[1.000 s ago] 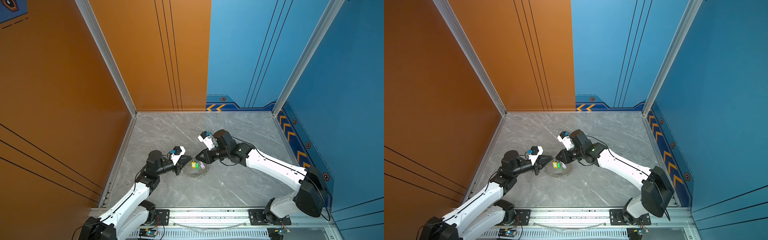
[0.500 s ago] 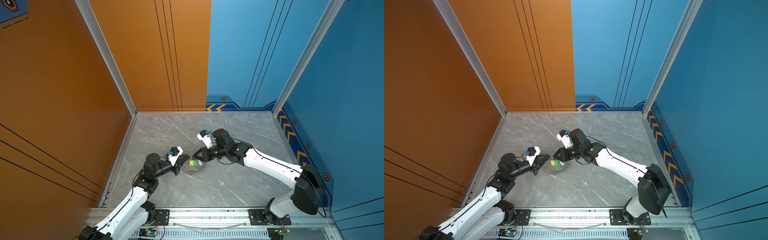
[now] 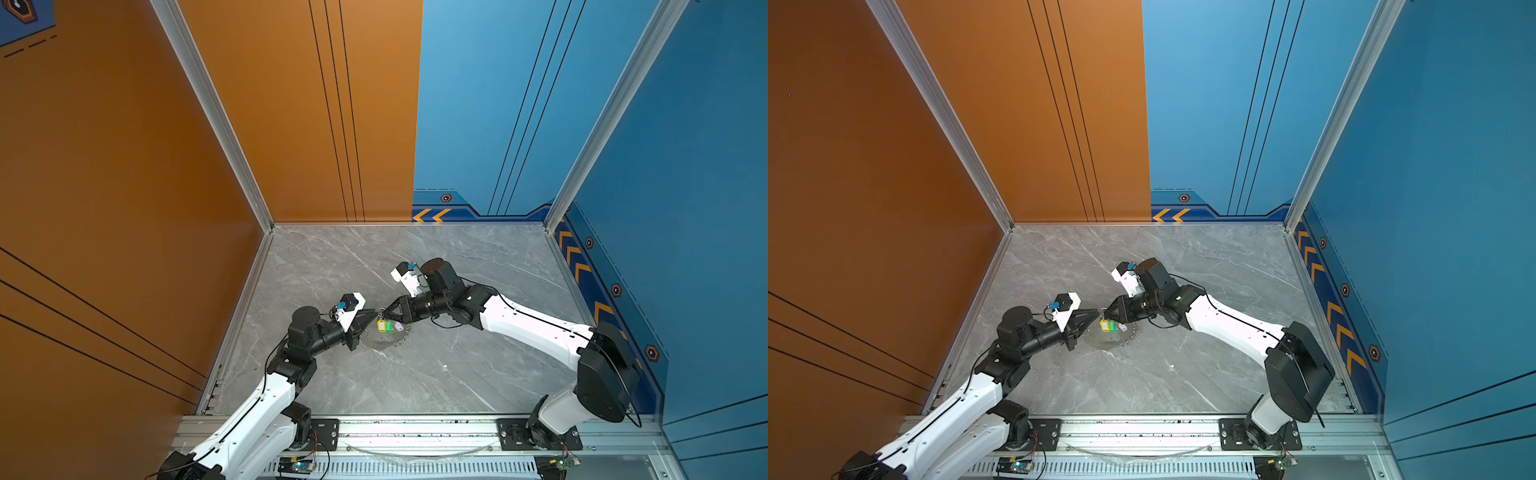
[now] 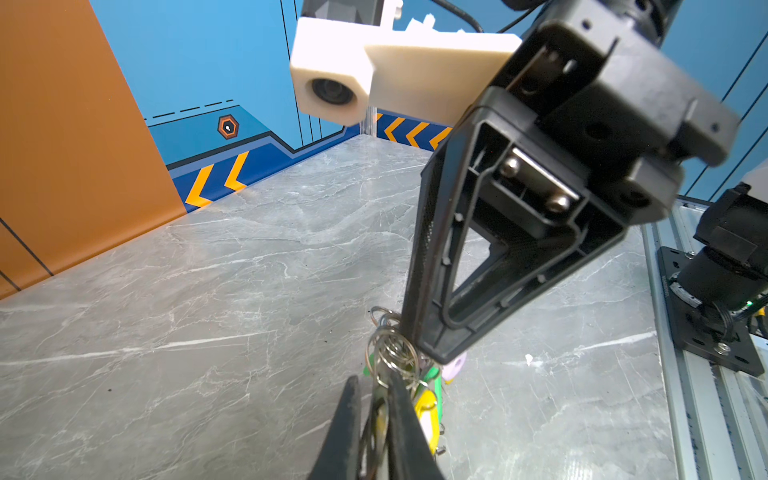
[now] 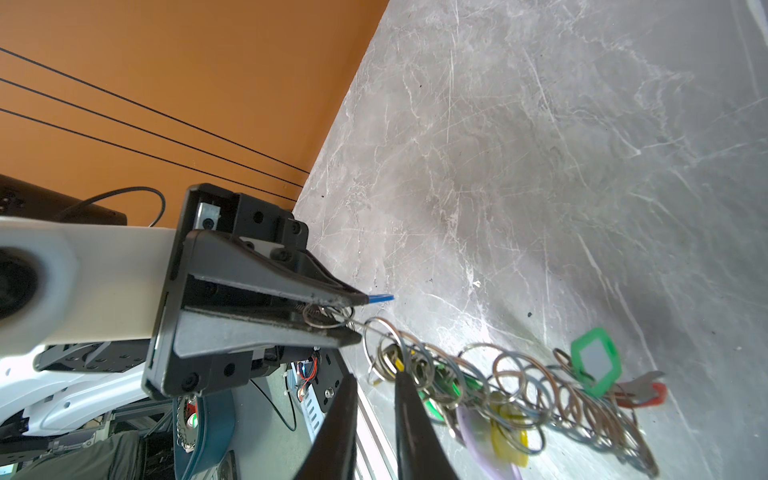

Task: Remove the keys from the keyring

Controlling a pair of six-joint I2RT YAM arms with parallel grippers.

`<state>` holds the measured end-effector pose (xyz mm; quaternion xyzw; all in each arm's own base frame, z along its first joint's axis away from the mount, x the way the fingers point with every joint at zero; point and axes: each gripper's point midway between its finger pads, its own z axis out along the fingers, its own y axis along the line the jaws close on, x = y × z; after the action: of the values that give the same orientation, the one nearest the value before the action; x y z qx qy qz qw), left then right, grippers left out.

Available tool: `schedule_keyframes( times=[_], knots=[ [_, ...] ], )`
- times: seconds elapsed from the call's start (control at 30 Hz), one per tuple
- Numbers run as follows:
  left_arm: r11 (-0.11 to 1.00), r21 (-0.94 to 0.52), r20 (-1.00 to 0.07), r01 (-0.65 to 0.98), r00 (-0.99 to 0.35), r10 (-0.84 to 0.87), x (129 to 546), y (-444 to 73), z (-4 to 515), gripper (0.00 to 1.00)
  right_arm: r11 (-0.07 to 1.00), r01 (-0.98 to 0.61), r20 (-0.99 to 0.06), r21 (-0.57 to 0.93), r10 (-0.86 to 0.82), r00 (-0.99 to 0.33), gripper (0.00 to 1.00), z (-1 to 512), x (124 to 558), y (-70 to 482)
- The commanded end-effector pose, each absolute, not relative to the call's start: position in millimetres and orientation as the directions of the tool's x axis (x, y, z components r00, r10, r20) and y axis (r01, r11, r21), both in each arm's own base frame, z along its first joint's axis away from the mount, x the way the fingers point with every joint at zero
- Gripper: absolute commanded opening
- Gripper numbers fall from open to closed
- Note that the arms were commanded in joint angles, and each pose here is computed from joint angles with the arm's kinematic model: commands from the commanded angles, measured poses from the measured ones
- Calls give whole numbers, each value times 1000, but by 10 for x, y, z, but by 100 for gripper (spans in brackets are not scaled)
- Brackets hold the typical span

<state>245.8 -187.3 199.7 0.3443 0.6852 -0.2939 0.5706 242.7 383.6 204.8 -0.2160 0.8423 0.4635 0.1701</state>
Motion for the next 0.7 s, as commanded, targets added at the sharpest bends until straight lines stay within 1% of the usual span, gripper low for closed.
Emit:
schedule_keyframes(
  times=[0.0, 0.33, 0.67],
  knots=[
    [581, 36, -995, 813, -28, 100, 2433, -1887, 2225, 0, 488, -498, -464, 716, -201, -863, 20, 1967, 2439, 3824],
    [594, 34, -996, 804, -24, 89, 2433, -1879, 2235, 0, 513, -452, -437, 729, -159, -885, 23, 1887, 2497, 3827],
    [593, 26, -996, 805, -30, 84, 2421, -1906, 2176, 0, 432, -420, -425, 798, -89, -901, 22, 2028, 2570, 3993]
  ],
)
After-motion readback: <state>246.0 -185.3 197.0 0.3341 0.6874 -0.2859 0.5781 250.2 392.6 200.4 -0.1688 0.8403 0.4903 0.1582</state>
